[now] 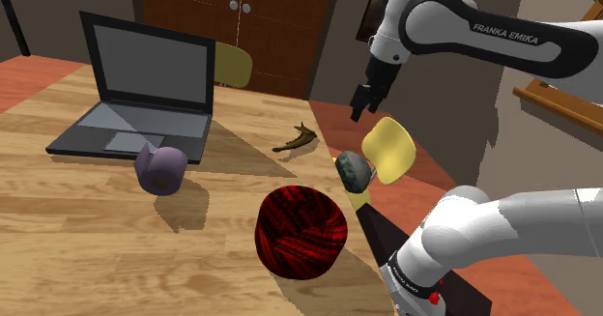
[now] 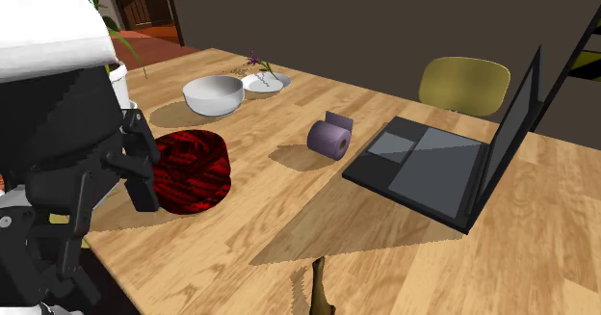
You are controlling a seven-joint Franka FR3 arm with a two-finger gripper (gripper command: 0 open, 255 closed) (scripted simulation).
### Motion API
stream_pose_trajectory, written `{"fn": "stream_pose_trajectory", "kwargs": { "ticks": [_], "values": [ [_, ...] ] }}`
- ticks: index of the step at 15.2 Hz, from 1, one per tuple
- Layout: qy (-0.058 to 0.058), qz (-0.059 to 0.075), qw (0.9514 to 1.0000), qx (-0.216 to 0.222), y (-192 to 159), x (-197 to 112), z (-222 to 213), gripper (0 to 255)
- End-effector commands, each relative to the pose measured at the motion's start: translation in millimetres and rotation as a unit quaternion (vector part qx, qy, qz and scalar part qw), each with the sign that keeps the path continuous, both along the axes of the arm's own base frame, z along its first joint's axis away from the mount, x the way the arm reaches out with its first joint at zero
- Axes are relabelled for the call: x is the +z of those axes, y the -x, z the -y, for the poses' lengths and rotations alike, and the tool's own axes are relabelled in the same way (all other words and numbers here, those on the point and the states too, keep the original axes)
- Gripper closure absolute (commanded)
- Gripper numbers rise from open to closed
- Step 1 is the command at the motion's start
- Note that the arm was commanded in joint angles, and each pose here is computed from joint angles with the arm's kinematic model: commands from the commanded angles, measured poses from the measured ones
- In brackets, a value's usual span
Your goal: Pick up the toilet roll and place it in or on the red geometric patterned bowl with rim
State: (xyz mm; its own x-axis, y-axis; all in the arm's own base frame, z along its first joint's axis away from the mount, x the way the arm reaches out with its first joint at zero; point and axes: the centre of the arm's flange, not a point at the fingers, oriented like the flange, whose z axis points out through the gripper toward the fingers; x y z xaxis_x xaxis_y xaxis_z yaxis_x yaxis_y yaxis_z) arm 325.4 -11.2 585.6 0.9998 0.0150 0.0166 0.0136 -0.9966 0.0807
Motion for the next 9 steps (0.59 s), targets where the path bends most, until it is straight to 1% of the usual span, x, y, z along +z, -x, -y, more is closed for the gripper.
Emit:
{"fn": "stream_pose_trajectory", "kwargs": {
  "ticks": [1, 3, 5, 7, 9],
  "values": [
    [0.000, 0.000, 1.0000, 0.000, 0.0, 0.0, 0.0, 0],
    [0.015, 0.027, 0.9995, 0.002, 2.5, -4.3, -30.0, 0],
    [0.030, 0.055, 0.9980, 0.005, 4.8, -9.7, -59.9, 0],
    [0.045, 0.082, 0.9956, 0.007, 7.0, -16.1, -89.5, 0],
    [0.059, 0.110, 0.9921, 0.009, 9.0, -23.5, -119.0, 0]
  ]
}}
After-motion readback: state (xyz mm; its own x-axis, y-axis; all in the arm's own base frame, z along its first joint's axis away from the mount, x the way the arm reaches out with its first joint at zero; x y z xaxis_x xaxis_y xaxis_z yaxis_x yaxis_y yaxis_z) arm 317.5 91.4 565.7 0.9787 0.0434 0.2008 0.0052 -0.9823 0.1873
